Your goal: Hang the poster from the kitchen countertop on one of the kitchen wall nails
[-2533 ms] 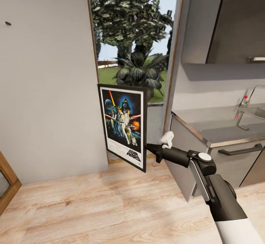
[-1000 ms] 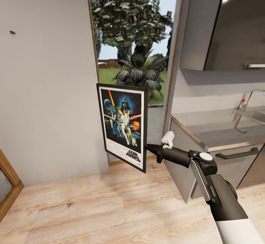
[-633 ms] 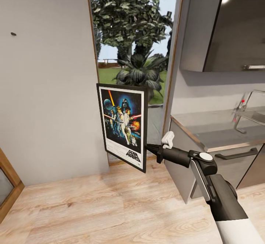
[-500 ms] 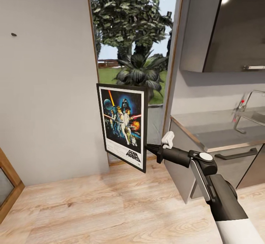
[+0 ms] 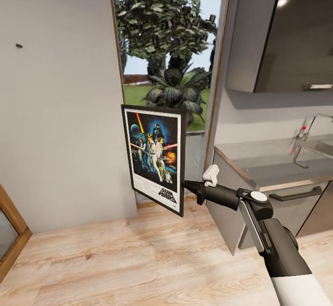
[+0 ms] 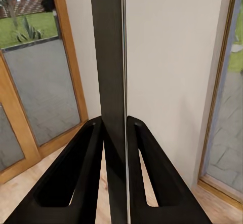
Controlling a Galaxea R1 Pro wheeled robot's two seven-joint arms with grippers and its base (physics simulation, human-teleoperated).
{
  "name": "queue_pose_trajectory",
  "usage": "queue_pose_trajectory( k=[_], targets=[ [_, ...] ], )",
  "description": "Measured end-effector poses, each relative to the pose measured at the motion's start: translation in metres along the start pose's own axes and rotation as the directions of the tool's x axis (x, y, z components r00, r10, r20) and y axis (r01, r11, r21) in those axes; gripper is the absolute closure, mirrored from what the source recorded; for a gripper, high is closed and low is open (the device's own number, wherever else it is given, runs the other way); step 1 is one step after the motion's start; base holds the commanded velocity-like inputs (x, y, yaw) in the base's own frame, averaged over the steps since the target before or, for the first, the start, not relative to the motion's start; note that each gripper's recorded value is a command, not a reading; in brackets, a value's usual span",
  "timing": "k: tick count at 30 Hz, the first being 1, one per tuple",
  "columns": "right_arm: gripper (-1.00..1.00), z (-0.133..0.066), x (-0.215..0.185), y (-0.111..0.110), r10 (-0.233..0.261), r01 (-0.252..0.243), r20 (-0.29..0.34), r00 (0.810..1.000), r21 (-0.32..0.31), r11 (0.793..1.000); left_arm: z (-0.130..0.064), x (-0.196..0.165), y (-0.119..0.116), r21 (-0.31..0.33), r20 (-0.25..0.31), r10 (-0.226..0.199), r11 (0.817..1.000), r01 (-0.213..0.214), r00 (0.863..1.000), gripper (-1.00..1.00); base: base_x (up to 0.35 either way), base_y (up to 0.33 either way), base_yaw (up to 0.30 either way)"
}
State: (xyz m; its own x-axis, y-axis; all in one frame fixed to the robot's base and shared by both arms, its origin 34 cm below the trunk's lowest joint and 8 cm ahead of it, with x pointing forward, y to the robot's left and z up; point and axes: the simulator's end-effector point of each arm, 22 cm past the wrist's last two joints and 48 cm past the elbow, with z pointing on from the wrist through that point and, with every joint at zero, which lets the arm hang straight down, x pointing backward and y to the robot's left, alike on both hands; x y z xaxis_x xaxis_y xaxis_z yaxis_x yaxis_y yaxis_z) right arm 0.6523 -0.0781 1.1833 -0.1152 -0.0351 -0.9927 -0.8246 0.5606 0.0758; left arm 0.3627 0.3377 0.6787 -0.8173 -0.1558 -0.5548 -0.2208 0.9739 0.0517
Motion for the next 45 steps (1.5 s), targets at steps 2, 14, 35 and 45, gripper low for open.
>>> queue_pose_trajectory(
  k=[2,14,35,45],
  targets=[
    [1.0,-0.001,-0.001,0.001,0.0,0.0,0.0,1.0,0.0,1.0,-0.002,0.0,0.0,0.0,0.0,0.0,1.0,0.0,1.0,-1.0,0.0,0.0,0.0],
    [1.0,-0.004,-0.009,0.005,0.0,0.0,0.0,1.0,0.0,1.0,-0.011,-0.001,0.002,0.0,-0.001,0.0,1.0,0.0,1.0,-1.0,0.0,0.0,0.0],
    [1.0,-0.005,-0.01,0.006,0.0,0.0,-0.001,1.0,0.0,1.0,-0.013,-0.001,0.002,0.0,-0.001,0.0,1.0,0.0,1.0,-1.0,0.0,0.0,0.0],
    [1.0,-0.005,-0.01,0.006,0.0,0.0,0.0,1.0,0.0,1.0,-0.013,-0.001,0.002,0.0,-0.001,0.0,1.0,0.0,1.0,-1.0,0.0,0.015,0.0]
  ],
)
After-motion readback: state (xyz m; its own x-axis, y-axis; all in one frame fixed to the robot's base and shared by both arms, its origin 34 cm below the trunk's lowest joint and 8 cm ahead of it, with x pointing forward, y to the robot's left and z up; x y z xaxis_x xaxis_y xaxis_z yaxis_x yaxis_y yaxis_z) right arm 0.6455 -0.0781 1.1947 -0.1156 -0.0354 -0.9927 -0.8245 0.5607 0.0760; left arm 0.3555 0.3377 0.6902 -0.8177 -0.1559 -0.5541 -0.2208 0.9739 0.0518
